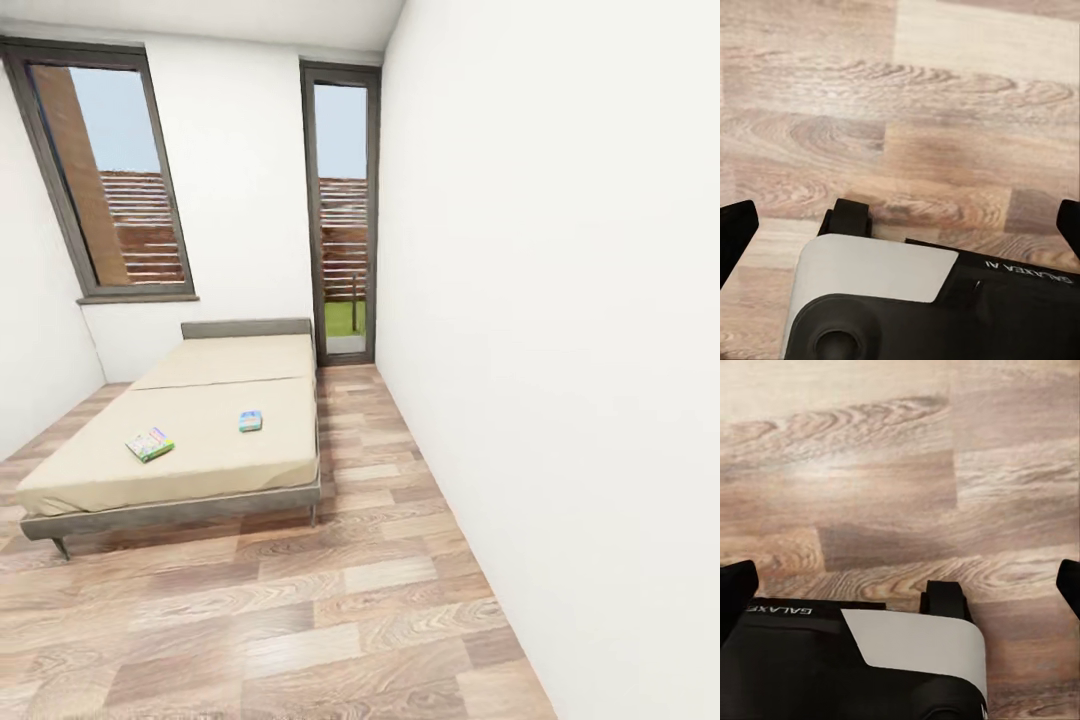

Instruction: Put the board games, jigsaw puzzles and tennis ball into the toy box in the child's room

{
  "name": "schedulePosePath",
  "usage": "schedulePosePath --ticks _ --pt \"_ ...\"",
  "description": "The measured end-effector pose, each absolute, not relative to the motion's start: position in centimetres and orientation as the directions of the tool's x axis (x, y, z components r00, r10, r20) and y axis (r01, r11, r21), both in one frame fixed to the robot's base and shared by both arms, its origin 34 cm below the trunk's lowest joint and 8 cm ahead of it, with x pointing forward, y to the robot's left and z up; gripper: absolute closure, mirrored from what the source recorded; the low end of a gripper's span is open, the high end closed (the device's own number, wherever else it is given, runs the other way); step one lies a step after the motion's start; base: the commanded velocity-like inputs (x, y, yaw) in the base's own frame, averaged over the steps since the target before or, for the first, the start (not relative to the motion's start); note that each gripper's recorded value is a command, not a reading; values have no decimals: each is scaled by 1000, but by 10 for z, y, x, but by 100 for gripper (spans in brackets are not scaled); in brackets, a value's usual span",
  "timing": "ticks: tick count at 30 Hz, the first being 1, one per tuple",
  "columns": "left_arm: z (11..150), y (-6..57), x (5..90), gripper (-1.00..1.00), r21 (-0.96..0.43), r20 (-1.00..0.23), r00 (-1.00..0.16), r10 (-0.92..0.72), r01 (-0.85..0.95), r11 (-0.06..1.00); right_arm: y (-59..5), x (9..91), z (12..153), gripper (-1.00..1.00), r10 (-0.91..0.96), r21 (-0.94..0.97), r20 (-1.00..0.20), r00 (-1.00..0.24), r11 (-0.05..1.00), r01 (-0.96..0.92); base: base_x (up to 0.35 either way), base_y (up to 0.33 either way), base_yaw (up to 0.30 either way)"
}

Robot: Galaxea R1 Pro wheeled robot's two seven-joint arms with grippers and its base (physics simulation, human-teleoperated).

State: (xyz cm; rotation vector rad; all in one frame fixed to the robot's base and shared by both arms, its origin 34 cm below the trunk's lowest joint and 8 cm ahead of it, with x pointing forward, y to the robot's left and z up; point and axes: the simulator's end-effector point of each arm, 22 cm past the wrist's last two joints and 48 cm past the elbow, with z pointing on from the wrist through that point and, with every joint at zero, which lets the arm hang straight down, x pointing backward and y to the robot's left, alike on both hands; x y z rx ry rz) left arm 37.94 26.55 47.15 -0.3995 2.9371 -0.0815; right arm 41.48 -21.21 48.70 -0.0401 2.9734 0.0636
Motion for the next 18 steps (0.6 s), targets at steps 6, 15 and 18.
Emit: schedulePosePath --ticks 6,15,18 --pt "532 243 523 -100 -197 -290 -890 -352 -304 932 -195 570 565 -100 -30 51 -359 -933 997 -51 0 0 300" --pt "592 204 616 -100 -292 -415 -836 -359 -252 923 -192 661 632 -100 -28 49 -490 -871 997 -60 0 0 300" --pt "619 190 647 -100 -319 -466 -809 -359 -225 921 -191 685 653 -100 -28 48 -527 -849 997 -62 0 0 300"
